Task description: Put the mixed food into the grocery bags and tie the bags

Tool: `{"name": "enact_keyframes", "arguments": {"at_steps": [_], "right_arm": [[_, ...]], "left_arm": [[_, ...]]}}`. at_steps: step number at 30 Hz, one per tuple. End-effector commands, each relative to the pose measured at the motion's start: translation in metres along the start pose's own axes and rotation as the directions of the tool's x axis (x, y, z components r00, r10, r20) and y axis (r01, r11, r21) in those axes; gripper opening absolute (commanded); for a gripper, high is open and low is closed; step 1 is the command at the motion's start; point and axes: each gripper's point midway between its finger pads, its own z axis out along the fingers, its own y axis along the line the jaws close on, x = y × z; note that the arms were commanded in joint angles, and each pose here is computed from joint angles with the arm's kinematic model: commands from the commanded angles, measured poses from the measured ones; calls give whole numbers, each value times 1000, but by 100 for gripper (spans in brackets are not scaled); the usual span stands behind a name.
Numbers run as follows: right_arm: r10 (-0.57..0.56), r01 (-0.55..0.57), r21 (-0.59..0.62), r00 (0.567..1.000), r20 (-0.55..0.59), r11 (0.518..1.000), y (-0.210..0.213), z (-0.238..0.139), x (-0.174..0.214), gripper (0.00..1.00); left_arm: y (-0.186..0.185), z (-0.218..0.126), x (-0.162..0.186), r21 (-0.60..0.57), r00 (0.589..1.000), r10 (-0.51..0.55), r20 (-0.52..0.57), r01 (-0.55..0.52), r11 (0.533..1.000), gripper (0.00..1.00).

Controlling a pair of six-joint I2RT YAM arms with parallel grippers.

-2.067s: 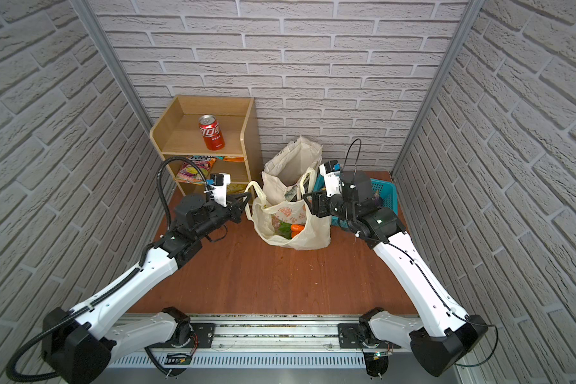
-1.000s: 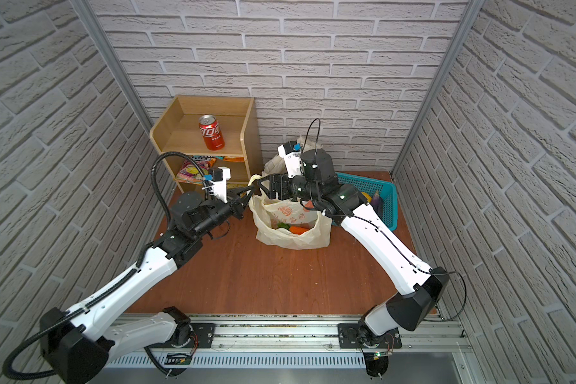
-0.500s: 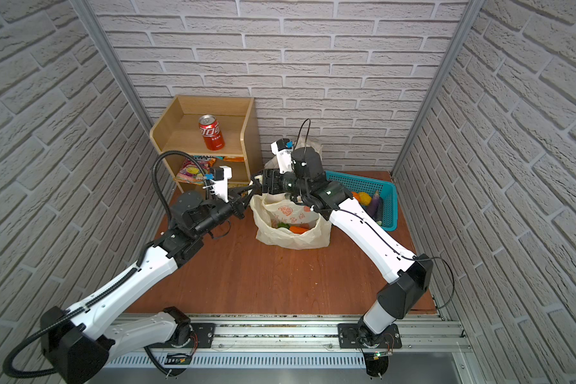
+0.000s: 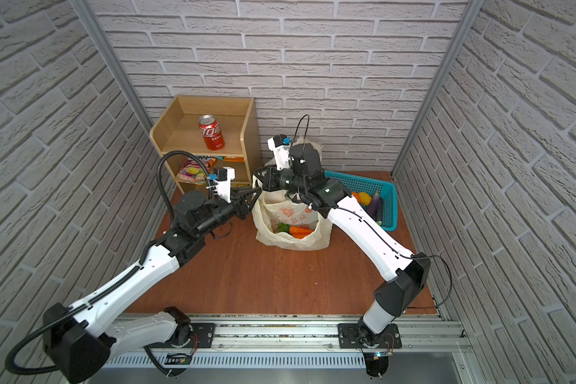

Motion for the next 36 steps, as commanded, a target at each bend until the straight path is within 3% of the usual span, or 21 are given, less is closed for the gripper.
{"name": "enact_keyframes", "arguments": {"at_steps": [1, 4, 8, 17, 23, 28, 36], "right_arm": [[-74, 76, -36, 995, 60, 996, 10, -17, -24, 5], [-107, 111, -98, 993, 44, 989, 14, -25, -25, 6], [-167, 165, -191, 986, 4, 968, 26, -33, -18, 6], [-219, 203, -346, 976, -7, 916, 54, -52, -4, 6], [-214, 198, -355, 977, -5, 914, 57, -56, -4, 5], [-210, 192, -350, 978, -13, 917, 53, -54, -1, 5], [-198, 182, -323, 980, -16, 929, 45, -50, 2, 6]], "left_arm": [[-10, -20, -18, 10, 997, 55, 58, -56, 998, 62], [-9, -42, -19, -15, 994, 78, 72, -77, 997, 74], [-8, -60, -22, -21, 991, 116, 61, -115, 993, 81], [-22, -44, -22, 115, 981, 182, -62, -174, 978, 85], [-27, -21, -16, 198, 974, 191, -120, -165, 966, 84], [-32, -14, -20, 238, 977, 190, -101, -162, 958, 84], [-32, -38, -22, 231, 977, 190, -97, -164, 959, 84]]}}
